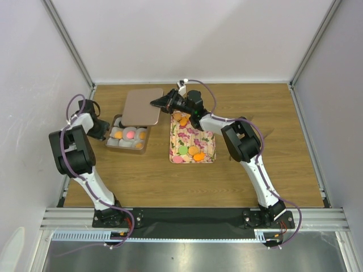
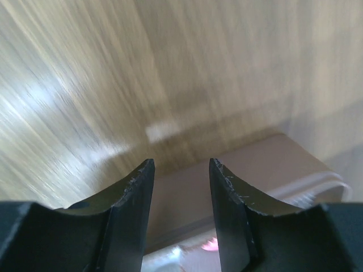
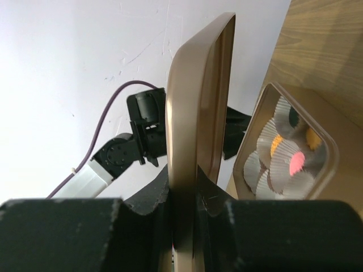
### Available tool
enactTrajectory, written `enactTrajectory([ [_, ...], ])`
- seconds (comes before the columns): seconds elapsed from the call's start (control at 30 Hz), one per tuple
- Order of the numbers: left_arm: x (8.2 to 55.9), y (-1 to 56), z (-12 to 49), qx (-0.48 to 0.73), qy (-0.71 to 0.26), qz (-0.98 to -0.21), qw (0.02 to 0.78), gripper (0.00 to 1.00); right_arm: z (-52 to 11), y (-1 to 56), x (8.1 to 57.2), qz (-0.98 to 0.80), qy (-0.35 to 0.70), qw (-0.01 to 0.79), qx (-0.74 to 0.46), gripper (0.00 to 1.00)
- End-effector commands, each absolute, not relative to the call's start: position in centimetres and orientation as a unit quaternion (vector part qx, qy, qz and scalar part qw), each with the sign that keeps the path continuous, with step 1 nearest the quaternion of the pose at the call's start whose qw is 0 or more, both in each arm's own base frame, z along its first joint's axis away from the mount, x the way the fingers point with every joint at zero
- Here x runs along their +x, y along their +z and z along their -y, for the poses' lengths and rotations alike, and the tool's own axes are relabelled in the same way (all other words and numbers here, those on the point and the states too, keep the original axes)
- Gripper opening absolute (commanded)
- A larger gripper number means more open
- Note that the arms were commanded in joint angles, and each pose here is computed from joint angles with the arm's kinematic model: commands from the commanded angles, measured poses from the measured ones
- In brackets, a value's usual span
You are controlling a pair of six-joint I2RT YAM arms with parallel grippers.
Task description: Pack the cookies
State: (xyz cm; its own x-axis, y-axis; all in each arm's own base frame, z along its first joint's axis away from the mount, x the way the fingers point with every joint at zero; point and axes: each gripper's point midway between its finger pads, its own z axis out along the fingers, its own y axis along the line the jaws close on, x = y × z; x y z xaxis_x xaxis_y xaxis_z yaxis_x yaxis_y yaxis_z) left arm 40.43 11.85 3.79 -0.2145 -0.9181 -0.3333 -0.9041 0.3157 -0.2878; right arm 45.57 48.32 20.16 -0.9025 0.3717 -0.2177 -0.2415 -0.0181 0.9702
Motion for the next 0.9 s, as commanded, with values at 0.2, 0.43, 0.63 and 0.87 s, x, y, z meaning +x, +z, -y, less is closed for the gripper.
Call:
enactTrajectory([
  [0.2, 40.1, 4.5, -9.6, -0.575, -0.041, -0.783, 0.233, 0.49, -48.9, 22.5, 45.5, -0.639, 0.732, 0.232, 0.029, 0.0],
  [0.43, 40.8, 6.9, -10.5, -0.568, -0.033, -0.782, 0.254, 0.51, -49.9, 22.5, 45.0, -0.639, 0.734, 0.228, 0.031, 0.0],
  [0.63, 40.5, 7.2, -9.3, -0.574, -0.065, -0.775, 0.255, 0.47, -51.2, 22.1, 44.2, -0.641, 0.731, 0.23, 0.036, 0.0],
  [0.87, 39.2, 7.8, -7.4, -0.577, -0.095, -0.77, 0.254, 0.39, -51.5, 21.5, 44.3, -0.636, 0.734, 0.234, 0.047, 0.0],
])
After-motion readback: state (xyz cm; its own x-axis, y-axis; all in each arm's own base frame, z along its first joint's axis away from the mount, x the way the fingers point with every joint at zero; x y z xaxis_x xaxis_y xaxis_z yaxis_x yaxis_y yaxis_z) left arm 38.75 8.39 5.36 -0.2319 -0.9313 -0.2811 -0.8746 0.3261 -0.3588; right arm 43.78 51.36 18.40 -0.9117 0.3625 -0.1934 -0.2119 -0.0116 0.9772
